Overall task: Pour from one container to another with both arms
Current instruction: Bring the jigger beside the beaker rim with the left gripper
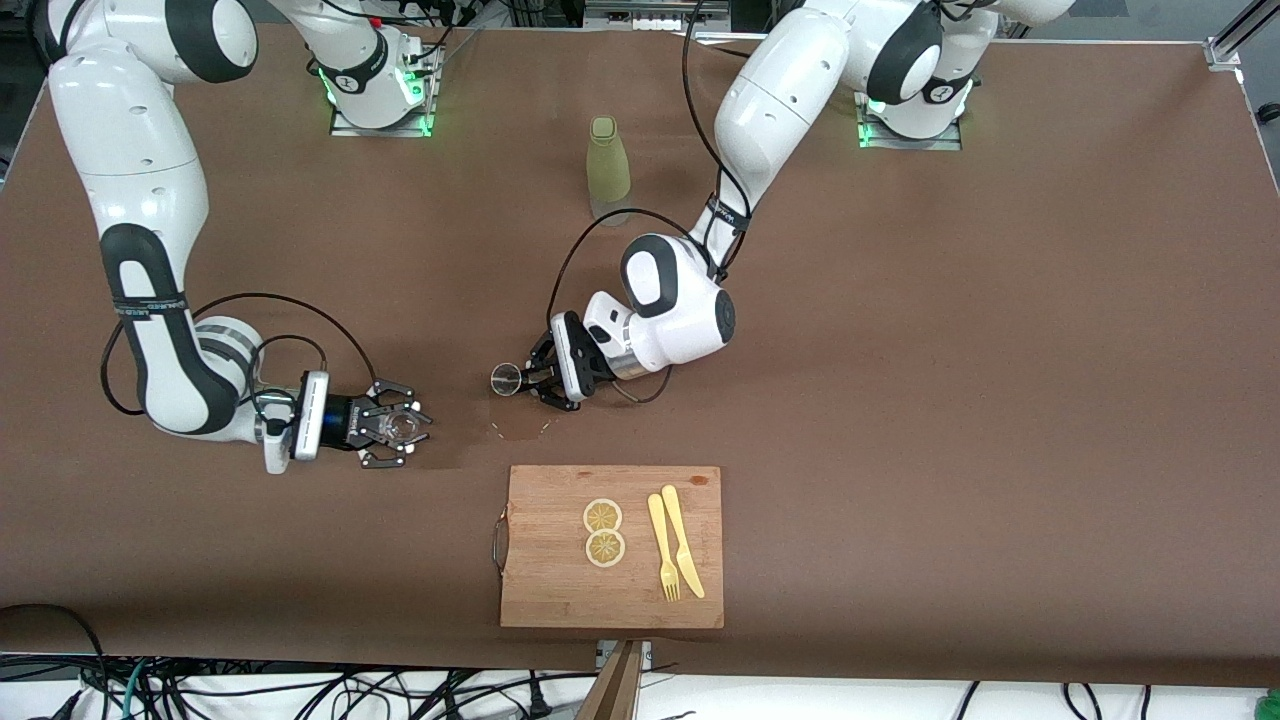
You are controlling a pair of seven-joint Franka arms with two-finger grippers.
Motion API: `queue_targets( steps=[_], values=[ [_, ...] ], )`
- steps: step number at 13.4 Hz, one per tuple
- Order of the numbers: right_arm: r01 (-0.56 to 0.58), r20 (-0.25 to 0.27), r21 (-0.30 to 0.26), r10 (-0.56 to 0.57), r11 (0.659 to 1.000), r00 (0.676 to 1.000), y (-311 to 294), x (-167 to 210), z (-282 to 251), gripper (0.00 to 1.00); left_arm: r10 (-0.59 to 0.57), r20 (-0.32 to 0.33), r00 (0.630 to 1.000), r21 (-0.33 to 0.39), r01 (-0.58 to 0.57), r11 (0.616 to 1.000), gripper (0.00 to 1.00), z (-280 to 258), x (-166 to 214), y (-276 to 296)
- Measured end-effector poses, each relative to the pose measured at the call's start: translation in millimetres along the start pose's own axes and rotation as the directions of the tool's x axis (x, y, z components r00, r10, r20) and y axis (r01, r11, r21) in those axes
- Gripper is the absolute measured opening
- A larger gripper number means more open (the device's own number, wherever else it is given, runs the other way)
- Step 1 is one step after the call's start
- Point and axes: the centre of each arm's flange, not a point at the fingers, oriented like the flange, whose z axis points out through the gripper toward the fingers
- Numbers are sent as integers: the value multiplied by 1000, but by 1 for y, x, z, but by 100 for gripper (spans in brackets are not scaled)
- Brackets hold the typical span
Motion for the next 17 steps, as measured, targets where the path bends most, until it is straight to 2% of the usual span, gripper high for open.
queue_targets(
  steps=[5, 9, 12, 17],
  values=[
    [-10, 47, 88, 6, 996, 999, -9, 9, 40, 26, 9, -9, 1000, 7, -9, 1000, 21, -3, 7, -2],
    [-48, 51, 140, 41, 989, 998, -15, 11, 46, 26, -5, -17, 1000, 13, 5, 1000, 21, -5, 6, -6],
    [-97, 76, 197, 84, 976, 994, -17, 20, 43, 26, -14, -24, 1000, 14, 14, 1000, 21, -5, 6, -6],
    [-154, 155, 286, 113, 946, 981, -22, 53, 27, 26, -36, -41, 999, 14, 37, 999, 21, -5, 6, -6]
  ],
)
